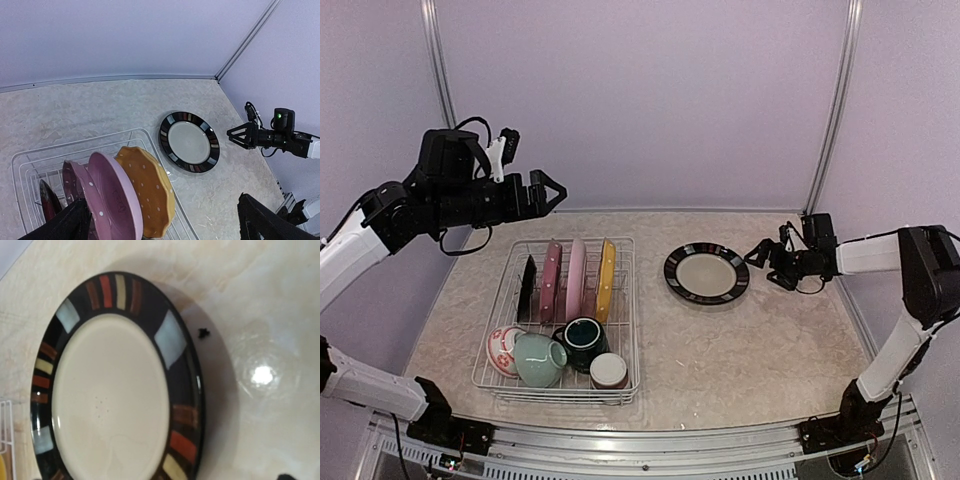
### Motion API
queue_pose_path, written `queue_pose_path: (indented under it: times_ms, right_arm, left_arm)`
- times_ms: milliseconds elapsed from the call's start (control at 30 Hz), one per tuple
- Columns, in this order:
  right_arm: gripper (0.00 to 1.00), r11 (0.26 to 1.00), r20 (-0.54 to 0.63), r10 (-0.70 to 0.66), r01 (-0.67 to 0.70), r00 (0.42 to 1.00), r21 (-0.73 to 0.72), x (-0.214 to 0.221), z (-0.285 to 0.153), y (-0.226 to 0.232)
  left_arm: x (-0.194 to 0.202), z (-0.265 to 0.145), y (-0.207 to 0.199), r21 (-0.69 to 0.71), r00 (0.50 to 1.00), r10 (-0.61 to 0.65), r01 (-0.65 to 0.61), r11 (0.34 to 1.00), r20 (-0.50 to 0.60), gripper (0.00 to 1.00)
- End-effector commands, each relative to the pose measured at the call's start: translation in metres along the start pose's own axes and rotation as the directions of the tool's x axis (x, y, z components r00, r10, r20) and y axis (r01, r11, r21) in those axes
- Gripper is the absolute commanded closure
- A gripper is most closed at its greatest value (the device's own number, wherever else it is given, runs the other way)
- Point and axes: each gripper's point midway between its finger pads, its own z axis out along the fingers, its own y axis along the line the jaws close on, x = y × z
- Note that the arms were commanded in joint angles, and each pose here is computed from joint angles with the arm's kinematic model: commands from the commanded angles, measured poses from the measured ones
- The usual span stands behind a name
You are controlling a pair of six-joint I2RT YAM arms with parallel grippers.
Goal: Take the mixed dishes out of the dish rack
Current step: Place the plate at the center of the board, then grab the plate from the dish rack.
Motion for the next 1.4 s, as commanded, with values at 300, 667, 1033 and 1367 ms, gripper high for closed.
queue_pose_path:
  times_ms: [300, 667, 1033, 1367]
  right_arm:
    - [0.01, 0.934, 0.204, -0.32, 0.272, 0.925, 0.232, -0.046, -0.095, 0.024]
    - [0.01, 0.932, 0.319, -0.362, 0.326, 0.876, 0.16, -0.039, -0.137, 0.051]
    - [0.01, 0.916, 0.321, -0.399, 0.39, 0.859, 0.094, -0.025, -0.147, 0.066]
    - [0.01, 0.92, 0.329, -0.387, 0.384, 0.862, 0.076, -0.018, -0.148, 0.064]
  left_arm:
    - [0.041, 0.031, -0.04, -0.085, 0.992, 0.003, -0.014, 0.996, -0.124, 0.01]
    - [0.079, 0.077, -0.045, -0.193, 0.966, -0.075, 0.026, 0.981, -0.249, 0.01]
    - [0.113, 0.114, -0.024, -0.307, 0.935, -0.145, 0.042, 0.951, -0.323, 0.02]
    - [0.132, 0.136, -0.008, -0.404, 0.921, -0.166, 0.01, 0.915, -0.353, 0.1]
